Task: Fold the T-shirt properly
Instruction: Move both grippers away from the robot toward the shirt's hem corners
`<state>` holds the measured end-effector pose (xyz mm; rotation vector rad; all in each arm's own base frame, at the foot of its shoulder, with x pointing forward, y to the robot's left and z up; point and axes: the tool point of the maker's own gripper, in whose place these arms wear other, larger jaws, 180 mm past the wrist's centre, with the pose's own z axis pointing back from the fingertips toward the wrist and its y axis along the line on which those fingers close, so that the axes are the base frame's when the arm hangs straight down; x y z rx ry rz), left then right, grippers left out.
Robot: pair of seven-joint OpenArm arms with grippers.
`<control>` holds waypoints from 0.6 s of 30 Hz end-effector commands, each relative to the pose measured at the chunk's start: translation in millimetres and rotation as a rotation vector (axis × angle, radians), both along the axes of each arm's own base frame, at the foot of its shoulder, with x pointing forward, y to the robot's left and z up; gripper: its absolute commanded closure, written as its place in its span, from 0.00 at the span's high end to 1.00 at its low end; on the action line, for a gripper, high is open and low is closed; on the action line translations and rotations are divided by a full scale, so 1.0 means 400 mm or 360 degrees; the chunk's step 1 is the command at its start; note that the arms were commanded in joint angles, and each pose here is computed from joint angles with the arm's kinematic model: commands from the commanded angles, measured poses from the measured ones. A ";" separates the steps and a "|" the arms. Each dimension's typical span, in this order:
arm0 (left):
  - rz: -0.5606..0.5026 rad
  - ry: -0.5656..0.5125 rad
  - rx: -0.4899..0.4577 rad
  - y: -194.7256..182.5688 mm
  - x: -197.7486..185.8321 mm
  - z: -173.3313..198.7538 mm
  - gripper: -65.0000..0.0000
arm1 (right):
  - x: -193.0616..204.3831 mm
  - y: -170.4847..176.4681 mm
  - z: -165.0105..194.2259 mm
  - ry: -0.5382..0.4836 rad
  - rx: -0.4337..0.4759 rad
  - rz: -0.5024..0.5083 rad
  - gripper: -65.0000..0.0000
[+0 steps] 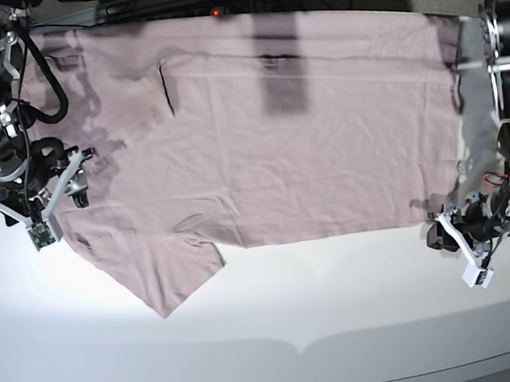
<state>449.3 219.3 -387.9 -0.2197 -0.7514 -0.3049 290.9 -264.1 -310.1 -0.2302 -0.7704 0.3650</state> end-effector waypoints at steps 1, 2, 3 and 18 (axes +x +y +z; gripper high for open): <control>0.0005 -0.0093 0.0043 0.024 0.050 0.055 0.30 | 0.014 -0.008 0.031 -0.0055 -0.0019 0.0002 0.57; -0.0011 -0.0058 0.0100 0.032 0.051 0.042 0.30 | 0.011 -0.009 0.029 -0.0043 -0.0023 -0.0002 0.57; -0.0030 -0.0024 0.0157 0.039 0.050 0.029 0.30 | 0.009 -0.011 0.027 -0.0033 -0.0025 -0.0006 0.57; -0.0069 0.0064 0.0190 0.037 0.035 -0.026 0.30 | -0.002 0.012 0.014 0.0024 0.0075 0.0008 0.57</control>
